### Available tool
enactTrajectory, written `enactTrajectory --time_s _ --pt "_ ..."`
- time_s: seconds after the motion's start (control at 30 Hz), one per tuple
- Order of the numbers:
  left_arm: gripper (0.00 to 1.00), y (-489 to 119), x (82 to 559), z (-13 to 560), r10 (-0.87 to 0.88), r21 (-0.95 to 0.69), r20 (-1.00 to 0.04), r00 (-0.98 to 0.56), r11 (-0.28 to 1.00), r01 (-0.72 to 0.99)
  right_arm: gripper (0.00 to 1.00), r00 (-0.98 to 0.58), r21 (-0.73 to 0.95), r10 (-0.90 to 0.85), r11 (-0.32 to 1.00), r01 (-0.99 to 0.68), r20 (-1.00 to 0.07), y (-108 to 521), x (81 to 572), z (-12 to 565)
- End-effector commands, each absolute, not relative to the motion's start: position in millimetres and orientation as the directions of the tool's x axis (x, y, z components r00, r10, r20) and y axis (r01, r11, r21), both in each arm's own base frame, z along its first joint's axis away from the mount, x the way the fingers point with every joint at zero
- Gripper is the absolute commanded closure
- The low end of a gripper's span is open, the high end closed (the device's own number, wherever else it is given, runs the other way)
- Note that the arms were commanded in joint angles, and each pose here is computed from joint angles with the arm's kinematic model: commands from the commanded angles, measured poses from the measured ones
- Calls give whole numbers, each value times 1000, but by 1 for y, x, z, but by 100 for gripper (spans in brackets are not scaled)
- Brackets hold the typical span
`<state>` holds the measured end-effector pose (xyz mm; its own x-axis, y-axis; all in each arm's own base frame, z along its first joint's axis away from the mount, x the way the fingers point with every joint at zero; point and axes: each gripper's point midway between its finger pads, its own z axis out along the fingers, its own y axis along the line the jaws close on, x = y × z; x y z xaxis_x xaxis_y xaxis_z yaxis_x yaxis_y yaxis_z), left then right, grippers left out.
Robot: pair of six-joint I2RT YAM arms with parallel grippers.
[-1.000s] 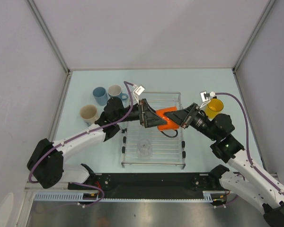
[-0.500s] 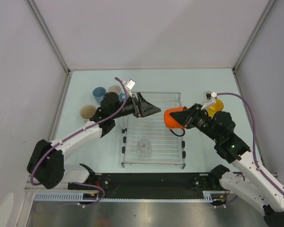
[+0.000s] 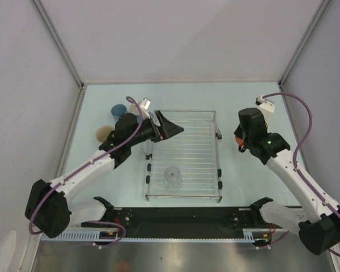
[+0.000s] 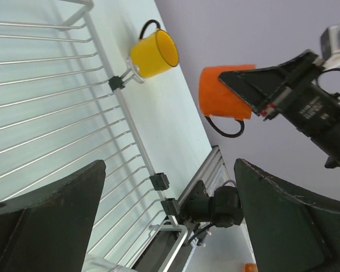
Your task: Unload the cups from the dish rack
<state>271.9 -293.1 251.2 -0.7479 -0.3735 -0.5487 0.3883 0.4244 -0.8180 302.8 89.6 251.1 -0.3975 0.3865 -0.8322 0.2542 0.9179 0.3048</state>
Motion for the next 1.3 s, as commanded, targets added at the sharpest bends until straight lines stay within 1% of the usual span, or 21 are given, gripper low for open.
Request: enactTrajectory --time_s 0.0,0.2,0.37,0.5,0.87,1.03,1.27 --pt "0 -273 272 251 -402 -782 -589 -701 501 370 100 -313 260 439 839 478 -842 24 306 244" --pt "0 -264 268 238 -401 -773 -580 -709 547 323 100 -313 220 477 770 599 -821 -6 308 219" --pt "0 -263 266 225 -398 -780 -555 -731 555 290 100 -351 202 532 726 657 -771 -18 308 185" --pt "0 -262 263 219 -391 -780 -544 -742 562 275 100 -341 199 564 688 698 -752 -24 308 171" --pt "0 -258 262 220 -389 -769 -559 -732 574 282 100 -383 143 584 659 738 -715 -30 318 128" --pt "0 -252 257 209 -379 -757 -552 -742 600 257 100 -400 120 582 657 745 -708 -31 318 113" --pt "0 -254 257 202 -374 -761 -537 -756 600 245 100 -420 89 569 661 745 -707 -35 316 98"
